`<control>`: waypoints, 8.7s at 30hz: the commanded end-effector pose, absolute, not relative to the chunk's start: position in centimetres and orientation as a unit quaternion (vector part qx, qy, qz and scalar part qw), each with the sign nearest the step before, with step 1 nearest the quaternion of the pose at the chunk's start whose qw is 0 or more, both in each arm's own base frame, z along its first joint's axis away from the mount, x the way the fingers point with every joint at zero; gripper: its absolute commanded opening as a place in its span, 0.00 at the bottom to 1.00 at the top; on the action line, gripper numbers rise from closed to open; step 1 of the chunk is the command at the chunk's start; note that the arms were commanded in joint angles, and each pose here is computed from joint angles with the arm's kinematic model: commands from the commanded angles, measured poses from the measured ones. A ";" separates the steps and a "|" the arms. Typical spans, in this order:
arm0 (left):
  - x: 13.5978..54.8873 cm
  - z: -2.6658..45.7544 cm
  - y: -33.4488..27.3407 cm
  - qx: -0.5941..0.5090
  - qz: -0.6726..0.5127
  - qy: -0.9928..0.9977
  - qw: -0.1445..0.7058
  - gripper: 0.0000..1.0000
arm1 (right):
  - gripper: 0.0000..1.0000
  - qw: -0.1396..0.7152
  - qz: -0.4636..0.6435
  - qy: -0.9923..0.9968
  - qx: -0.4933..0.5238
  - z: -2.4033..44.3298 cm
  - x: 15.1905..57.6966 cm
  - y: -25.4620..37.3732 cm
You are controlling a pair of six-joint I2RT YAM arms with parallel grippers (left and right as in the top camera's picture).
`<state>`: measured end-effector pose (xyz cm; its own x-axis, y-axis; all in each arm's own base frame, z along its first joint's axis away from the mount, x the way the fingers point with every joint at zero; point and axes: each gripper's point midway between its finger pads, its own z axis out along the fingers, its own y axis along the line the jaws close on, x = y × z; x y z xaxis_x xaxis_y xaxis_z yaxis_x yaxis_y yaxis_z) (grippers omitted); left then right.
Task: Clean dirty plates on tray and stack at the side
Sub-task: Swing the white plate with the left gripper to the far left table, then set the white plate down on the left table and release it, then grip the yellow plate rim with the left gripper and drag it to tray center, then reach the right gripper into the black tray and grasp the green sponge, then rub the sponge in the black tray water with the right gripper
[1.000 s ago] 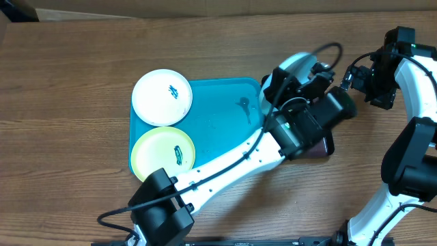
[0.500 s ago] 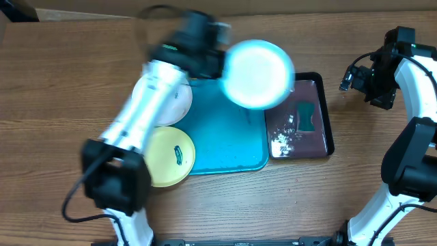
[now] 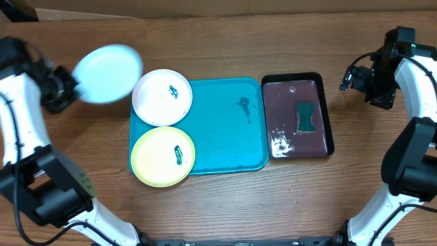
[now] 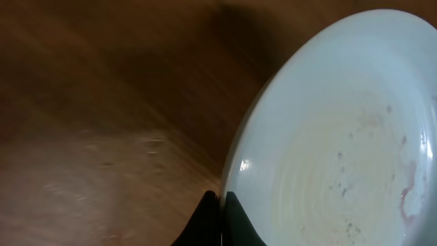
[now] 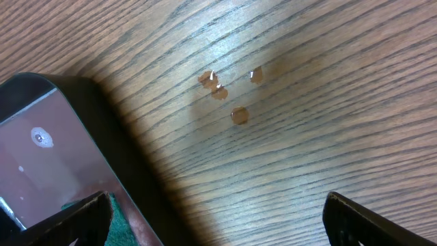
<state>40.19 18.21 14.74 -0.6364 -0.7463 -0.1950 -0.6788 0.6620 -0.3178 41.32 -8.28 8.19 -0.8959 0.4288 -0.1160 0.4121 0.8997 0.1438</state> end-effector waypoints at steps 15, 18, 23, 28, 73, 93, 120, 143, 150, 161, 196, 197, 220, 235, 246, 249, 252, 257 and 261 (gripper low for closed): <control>37.3 10.3 28.1 -0.477 0.079 0.854 0.194 0.04 | 1.00 0.100 0.055 0.970 0.214 10.0 42.0 -8.4; 37.2 8.0 27.6 -0.475 0.070 0.855 0.195 0.04 | 1.00 0.100 0.055 0.970 0.214 10.0 42.0 -8.4; 37.1 5.6 26.7 -0.471 0.051 0.858 0.196 0.04 | 1.00 0.100 0.055 0.970 0.214 10.0 42.0 -8.4; 39.0 5.9 25.1 -0.432 -0.008 0.875 0.219 0.08 | 1.00 0.100 0.055 0.970 0.214 10.0 42.0 -8.4; 26.7 5.4 3.9 -0.219 0.069 0.967 -0.114 0.54 | 1.00 0.100 0.055 0.970 0.214 10.0 42.0 -8.4; 25.9 2.7 5.3 -0.260 0.043 0.958 -0.110 0.30 | 1.00 0.100 0.055 0.970 0.214 10.0 42.0 -8.4; 26.5 2.3 -4.7 -0.139 -0.099 0.978 -0.120 0.04 | 1.00 0.100 0.055 0.970 0.214 10.0 42.0 -8.4; 34.3 1.8 -11.2 -0.154 -0.078 0.983 0.064 0.15 | 1.00 0.100 0.055 0.970 0.214 10.0 42.0 -8.4; 35.4 2.2 -10.4 -0.140 -0.082 0.984 0.080 0.04 | 1.00 0.102 0.055 0.970 0.213 10.0 42.1 -8.4; 35.7 2.5 -7.9 -0.169 -0.106 0.978 0.066 0.04 | 0.96 0.124 0.203 0.959 0.155 12.2 43.6 -3.5; 34.3 2.3 -8.0 -0.153 -0.103 0.982 0.039 0.04 | 0.04 0.015 0.013 0.999 0.034 1.0 34.6 5.6; 34.3 2.3 -8.0 -0.154 -0.103 0.982 0.039 0.04 | 0.04 0.010 0.017 0.999 0.034 1.0 34.4 5.8; 34.3 2.3 -8.0 -0.154 -0.103 0.982 0.038 0.06 | 0.73 0.009 0.020 0.999 0.034 3.7 35.4 6.0; 34.1 2.2 -8.0 -0.146 -0.101 0.983 0.034 0.05 | 0.05 0.029 0.077 0.996 0.032 2.0 35.9 7.9; 33.8 2.2 -7.9 -0.142 -0.099 0.985 0.029 0.06 | 0.64 0.063 0.053 0.996 0.033 3.2 37.9 7.2; 33.8 2.2 -7.9 -0.142 -0.099 0.984 0.030 0.06 | 0.63 0.067 0.050 0.996 0.033 3.3 38.1 7.1; 33.8 2.2 -7.9 -0.142 -0.099 0.984 0.030 0.06 | 0.63 0.075 0.051 0.995 0.032 3.3 38.5 7.2; 33.8 2.2 -7.9 -0.142 -0.099 0.985 0.029 0.06 | 0.66 0.085 0.053 0.994 0.030 3.4 39.0 7.2; 33.8 2.2 -7.9 -0.142 -0.099 0.985 0.029 0.06 | 0.68 0.093 0.051 0.994 0.030 3.5 39.4 7.2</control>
